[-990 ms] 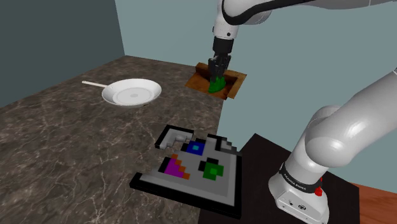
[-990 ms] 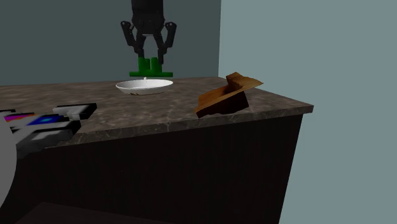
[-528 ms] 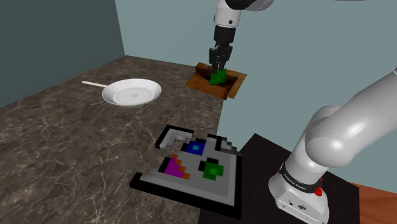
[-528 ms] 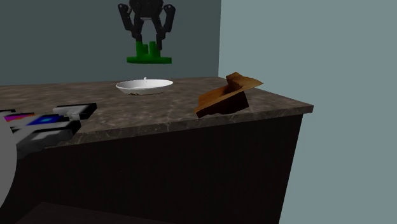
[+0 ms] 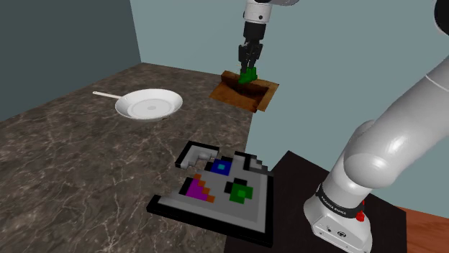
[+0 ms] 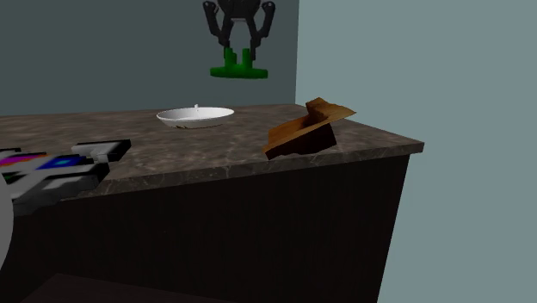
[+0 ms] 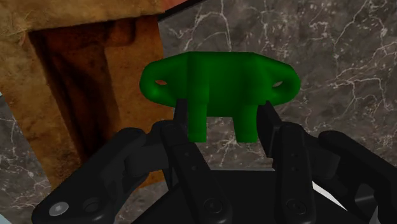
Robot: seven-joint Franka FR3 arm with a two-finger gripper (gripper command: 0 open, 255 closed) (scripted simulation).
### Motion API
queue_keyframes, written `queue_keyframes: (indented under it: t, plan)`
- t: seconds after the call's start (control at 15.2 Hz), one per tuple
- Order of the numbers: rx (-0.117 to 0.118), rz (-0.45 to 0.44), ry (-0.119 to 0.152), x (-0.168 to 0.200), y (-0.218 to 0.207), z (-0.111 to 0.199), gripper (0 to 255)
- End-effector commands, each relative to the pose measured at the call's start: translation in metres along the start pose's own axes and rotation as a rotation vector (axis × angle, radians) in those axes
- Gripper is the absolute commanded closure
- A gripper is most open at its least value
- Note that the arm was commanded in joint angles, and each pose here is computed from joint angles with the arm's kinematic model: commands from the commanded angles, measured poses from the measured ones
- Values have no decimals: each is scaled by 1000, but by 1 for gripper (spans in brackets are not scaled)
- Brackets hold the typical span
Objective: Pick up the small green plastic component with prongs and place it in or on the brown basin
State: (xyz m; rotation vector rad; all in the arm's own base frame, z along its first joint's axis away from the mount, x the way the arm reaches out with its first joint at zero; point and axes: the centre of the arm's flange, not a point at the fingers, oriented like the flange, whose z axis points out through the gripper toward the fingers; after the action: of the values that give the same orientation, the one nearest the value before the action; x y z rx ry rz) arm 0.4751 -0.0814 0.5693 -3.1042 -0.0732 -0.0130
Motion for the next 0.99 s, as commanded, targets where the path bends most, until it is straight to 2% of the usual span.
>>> queue_keyframes:
  t: [0.0, 0.73, 0.92]
  plan:
    - [-1, -1, 0, 12, 24, 0, 255]
    - [-1, -1, 0, 88, 155, -15, 255]
    - [-1, -1, 0, 88, 156, 1, 255]
